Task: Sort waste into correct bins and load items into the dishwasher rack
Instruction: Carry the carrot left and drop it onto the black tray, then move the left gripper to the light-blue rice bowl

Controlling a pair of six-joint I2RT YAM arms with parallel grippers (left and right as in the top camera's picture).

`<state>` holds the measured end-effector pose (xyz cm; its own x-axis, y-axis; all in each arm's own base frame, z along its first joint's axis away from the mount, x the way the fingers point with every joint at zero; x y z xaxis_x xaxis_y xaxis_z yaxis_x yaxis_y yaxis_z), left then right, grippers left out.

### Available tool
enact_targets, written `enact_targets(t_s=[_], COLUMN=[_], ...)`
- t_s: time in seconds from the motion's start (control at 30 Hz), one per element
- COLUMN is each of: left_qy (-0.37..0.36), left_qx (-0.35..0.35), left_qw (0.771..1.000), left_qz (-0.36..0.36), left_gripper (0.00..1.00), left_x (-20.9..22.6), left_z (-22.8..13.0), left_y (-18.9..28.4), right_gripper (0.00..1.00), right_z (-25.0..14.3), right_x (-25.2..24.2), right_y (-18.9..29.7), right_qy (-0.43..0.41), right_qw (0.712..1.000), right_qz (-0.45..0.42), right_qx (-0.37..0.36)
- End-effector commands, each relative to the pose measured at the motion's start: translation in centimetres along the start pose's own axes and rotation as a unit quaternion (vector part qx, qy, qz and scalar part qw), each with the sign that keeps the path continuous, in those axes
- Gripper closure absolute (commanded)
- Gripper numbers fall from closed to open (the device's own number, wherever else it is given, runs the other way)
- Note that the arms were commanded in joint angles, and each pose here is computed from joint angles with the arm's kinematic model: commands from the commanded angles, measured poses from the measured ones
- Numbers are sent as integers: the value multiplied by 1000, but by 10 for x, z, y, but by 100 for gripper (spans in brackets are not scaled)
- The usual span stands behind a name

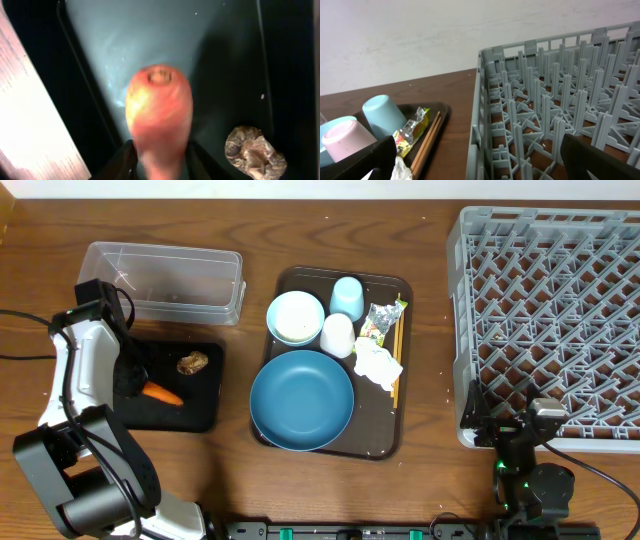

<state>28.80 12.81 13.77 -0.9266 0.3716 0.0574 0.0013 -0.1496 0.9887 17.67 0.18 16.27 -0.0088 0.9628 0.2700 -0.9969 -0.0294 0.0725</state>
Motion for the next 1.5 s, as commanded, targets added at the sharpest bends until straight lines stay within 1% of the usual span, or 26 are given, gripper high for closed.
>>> enact_targets(t_s=[0.0, 0.17, 0.2, 0.23, 0.27, 0.33, 0.43, 0.5, 0.57, 0.7, 0.8, 0.83, 0.87, 0.9, 0.93, 0.97, 1.0, 1.07, 1.13, 1.2, 1.27, 1.33, 1.37, 1.4, 1.47], left_qy=[10, 9, 9, 7, 4, -25, -90, -107, -115, -139, -171, -192, -218, -241, -268, -290, -319, -353, -384, -405, -419, -426, -427, -428, -432], left_qx=[0, 0, 0, 0, 2, 14, 43, 58, 58, 21, -21, -38, -56, -72, -88, -100, -114, -127, -137, -148, -168, -191, -202, -212, -220], left_qw=[1000, 1000, 1000, 1000, 1000, 1000, 994, 991, 989, 984, 974, 966, 956, 945, 932, 920, 903, 879, 855, 838, 827, 823, 823, 823, 823], left_qz=[7, 7, 7, 7, 6, -8, -48, -64, -71, -106, -150, -169, -190, -208, -228, -245, -265, -294, -320, -333, -334, -324, -316, -307, -297], left_gripper=[67, 66, 62, 54, 51, 48, 47, 47, 47, 48, 46, 44, 38, 27, 14, 7, 2, 0, 0, 0, 0, 0, 5, 16, 33], left_x=[2, 2, 2, 2, 2, -1, -9, -10, -8, -8, -11, -13, -16, -19, -23, -28, -33, -44, -59, -73, -87, -101, -108, -115, -128], left_z=[1, 1, 1, 0, 0, -2, -8, -14, -19, -34, -52, -60, -69, -78, -87, -96, -107, -127, -147, -162, -174, -181, -183, -186, -190], left_y=[-3, -3, -3, -3, -3, -2, 3, 12, 24, 60, 94, 107, 119, 129, 140, 148, 157, 168, 176, 179, 178, 174, 170, 165, 155], right_gripper=[1, 1, 1, 1, 1, 1, 1, 1, 1, 1, 1, 1, 1, 1, 1, 1, 1, 1, 1, 1, 1, 1, 1, 1, 1], right_z=[0, 0, 0, 0, 0, 0, 0, 0, 0, 0, 0, 0, 0, 0, 0, 0, 0, 0, 0, 0, 0, 0, 0, 0, 0], right_x=[-2, -2, -2, -2, -2, -2, -2, -2, -2, -2, -2, -2, -2, -2, -2, -2, -2, -2, -2, -2, -2, -2, -2, -2, -2], right_y=[0, 0, 0, 0, 0, 0, 0, 0, 0, 0, 0, 0, 0, 0, 0, 0, 0, 0, 0, 0, 0, 0, 0, 0, 0], right_qy=[5, 5, 5, 5, 5, 5, 5, 5, 5, 5, 5, 5, 5, 5, 5, 5, 5, 5, 5, 5, 5, 5, 5, 5, 5], right_qw=[1000, 1000, 1000, 1000, 1000, 1000, 1000, 1000, 1000, 1000, 1000, 1000, 1000, 1000, 1000, 1000, 1000, 1000, 1000, 1000, 1000, 1000, 1000, 1000, 1000], right_qz=[-6, -6, -6, -6, -6, -6, -6, -6, -6, -6, -6, -6, -6, -6, -6, -6, -6, -6, -6, -6, -6, -6, -6, -6, -6], right_qx=[-2, -2, -2, -2, -2, -2, -2, -2, -2, -2, -2, -2, -2, -2, -2, -2, -2, -2, -2, -2, -2, -2, -2, -2, -2])
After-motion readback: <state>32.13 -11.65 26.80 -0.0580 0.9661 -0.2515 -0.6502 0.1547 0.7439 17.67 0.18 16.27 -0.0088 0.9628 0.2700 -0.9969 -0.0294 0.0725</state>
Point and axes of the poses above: each gripper's point midway between its finger pads, its own y axis back along the fingers, its own x axis along the line the jaws close on, z = x × y, the point moved 7 cm from there along y, back along the fingers, and after that the axes turned 3 degrees about -y, right-handed, at the moved point
